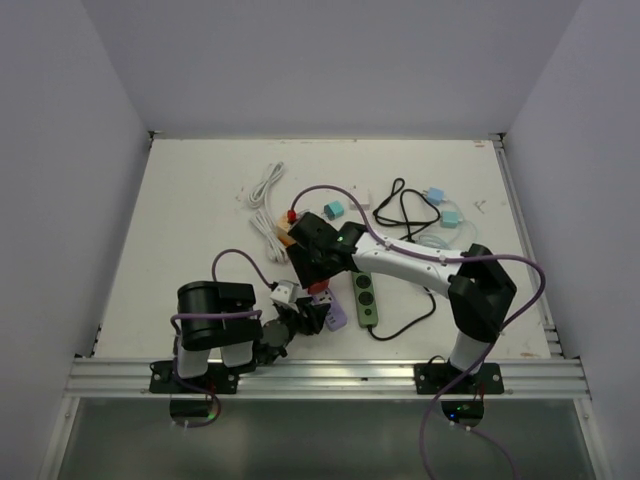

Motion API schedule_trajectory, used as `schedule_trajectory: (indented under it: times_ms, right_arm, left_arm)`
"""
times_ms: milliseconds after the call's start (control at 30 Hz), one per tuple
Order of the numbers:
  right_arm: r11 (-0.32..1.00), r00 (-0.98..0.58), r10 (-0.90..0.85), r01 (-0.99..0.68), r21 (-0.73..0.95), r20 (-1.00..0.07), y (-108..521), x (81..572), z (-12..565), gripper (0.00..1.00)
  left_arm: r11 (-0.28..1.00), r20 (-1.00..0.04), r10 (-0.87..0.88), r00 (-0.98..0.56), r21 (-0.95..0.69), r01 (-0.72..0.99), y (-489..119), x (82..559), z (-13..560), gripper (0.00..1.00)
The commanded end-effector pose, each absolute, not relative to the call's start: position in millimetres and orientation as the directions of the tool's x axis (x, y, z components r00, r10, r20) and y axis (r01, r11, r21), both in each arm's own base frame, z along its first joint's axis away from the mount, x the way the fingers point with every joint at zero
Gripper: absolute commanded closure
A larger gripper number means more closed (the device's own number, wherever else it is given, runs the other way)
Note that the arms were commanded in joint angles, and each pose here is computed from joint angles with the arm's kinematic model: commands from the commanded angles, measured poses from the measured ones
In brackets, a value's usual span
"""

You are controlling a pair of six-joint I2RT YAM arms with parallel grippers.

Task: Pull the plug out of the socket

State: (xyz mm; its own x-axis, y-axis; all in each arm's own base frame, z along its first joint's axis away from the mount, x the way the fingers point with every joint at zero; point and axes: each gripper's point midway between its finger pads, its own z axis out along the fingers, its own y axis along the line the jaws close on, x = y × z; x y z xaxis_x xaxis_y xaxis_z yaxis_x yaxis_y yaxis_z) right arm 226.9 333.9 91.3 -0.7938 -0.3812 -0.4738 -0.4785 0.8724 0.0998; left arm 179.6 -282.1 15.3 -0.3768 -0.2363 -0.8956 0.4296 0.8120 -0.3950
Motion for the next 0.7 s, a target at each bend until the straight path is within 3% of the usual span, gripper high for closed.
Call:
schedule_trajectory:
  times_ms: [0,233,667]
  right_arm:
    - [0.744,-0.781,-0.369,-0.573,0.343,-0.504,403,180,145,1.0]
    - [0.787,-0.733,-0.333,-0.562,0.253,-0.593,373,202,190,1.0]
    - [0.891,-0.767,-0.174,-0.389,0.233,-0.618,282,265,201,1.0]
  left_arm:
    - [0.842,-0.904,0.073,-0.422,-0.171,0.512,-252,163,-43,0.41]
    - [0.839,-0.902,0.079,-0.424,-0.17,0.517,-255,163,-44,0.41]
    - [0.847,-0.916,0.102,-0.389,-0.125,0.517,-251,167,-30,0.39]
